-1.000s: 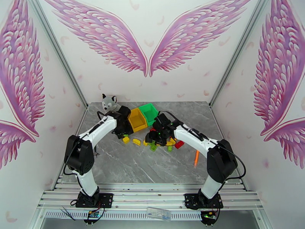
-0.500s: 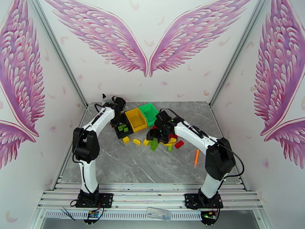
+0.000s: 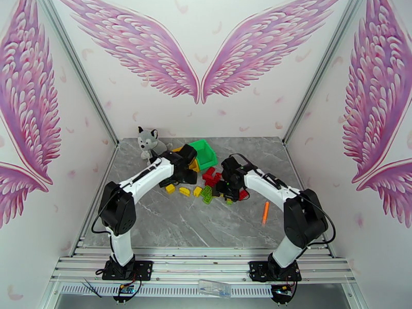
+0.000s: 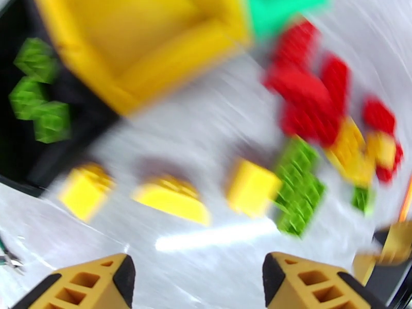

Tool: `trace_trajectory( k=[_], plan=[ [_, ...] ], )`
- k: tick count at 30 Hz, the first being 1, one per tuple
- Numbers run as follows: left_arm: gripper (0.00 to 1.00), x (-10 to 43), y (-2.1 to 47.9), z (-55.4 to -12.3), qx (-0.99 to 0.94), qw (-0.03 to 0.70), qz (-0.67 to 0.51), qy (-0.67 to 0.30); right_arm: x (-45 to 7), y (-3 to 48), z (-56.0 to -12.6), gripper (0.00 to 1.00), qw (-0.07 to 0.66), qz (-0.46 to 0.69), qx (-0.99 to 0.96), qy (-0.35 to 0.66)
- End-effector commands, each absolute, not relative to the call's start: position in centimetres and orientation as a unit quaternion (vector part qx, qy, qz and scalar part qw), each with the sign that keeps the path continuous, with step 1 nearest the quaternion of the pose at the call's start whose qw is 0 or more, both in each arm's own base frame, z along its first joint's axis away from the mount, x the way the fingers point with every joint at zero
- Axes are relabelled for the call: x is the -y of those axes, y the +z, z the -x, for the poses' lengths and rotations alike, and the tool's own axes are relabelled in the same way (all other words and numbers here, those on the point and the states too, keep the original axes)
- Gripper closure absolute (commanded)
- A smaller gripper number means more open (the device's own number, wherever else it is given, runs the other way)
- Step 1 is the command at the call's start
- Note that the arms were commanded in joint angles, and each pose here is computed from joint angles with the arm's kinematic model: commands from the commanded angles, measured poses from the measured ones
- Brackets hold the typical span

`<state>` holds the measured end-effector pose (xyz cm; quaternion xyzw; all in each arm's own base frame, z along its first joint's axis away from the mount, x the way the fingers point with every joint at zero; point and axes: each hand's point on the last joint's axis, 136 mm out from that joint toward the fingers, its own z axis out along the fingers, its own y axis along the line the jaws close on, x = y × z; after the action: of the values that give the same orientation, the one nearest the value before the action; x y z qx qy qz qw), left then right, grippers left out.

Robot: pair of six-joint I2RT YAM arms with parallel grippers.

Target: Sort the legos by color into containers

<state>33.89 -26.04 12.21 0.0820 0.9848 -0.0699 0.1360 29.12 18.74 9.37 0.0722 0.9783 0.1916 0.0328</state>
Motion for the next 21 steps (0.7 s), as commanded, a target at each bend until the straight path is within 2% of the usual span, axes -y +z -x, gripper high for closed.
trace_trajectory(
  k=[1,6,11,21],
  plan=[
    [0.29,27.9,11.5,-32.1,-0.981,0.126,-0.107,-0.098,-16.4,9.8,-28.3,0.34,0.047,-0.097,-0.977,0.185],
    [0.27,31.4,8.6,-30.1,-0.977,0.103,-0.149,-0.109,-14.3,10.0,-26.7,0.28,0.054,-0.120,-0.974,0.186],
    [0.24,33.0,6.2,-28.9,-0.977,0.079,-0.171,-0.097,-13.8,10.3,-25.5,0.26,0.057,-0.128,-0.972,0.188],
    [0.23,34.2,2.9,-29.9,-0.978,0.056,-0.184,-0.074,-13.5,11.4,-25.2,0.24,0.072,-0.133,-0.969,0.194]
  ],
)
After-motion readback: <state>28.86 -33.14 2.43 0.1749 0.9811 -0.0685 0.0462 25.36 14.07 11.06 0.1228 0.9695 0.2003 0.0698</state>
